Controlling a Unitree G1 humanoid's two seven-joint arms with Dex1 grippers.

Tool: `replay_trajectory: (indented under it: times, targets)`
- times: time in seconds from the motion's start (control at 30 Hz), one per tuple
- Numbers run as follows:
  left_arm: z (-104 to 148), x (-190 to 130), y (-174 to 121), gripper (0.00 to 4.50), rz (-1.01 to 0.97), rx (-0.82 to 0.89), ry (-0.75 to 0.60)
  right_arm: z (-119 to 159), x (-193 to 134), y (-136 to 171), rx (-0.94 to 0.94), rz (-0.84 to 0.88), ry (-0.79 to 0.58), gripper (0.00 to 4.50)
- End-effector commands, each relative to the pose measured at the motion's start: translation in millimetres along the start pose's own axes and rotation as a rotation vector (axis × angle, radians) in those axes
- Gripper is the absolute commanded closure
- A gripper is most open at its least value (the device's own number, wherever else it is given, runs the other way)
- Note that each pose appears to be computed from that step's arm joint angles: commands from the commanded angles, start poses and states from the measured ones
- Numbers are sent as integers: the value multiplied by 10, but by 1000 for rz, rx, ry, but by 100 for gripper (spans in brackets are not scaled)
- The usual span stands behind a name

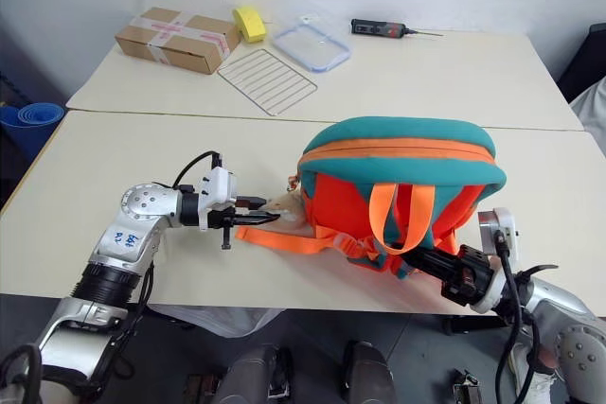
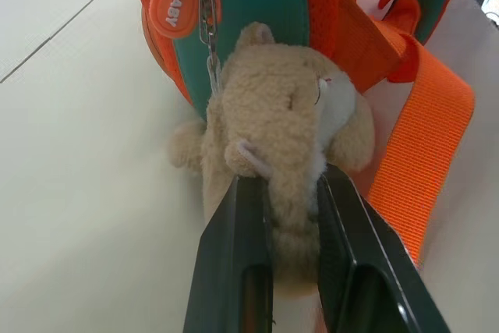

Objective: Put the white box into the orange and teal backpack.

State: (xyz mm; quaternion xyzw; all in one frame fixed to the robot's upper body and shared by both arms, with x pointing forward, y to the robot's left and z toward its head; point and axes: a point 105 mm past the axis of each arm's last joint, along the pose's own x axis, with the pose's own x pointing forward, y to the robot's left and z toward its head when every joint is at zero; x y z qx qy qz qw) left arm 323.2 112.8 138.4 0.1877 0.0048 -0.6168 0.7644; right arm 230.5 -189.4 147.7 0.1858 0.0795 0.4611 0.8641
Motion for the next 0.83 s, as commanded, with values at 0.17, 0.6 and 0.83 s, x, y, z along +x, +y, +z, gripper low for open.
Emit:
replay_trajectory:
  times: [0.17,0.6,0.83]
  targets:
    - [-10,-478,-193,222,118,-224,-36,109,-1,-13,-437,-90,40,362]
    - [-374,-1407,-578,0,354,-138,255,350,-1128,-389,-765,-265,303,3]
    - [-440,-1455,-527,0,392,-54,268,229,-1048,-623,-877,-243,335,3]
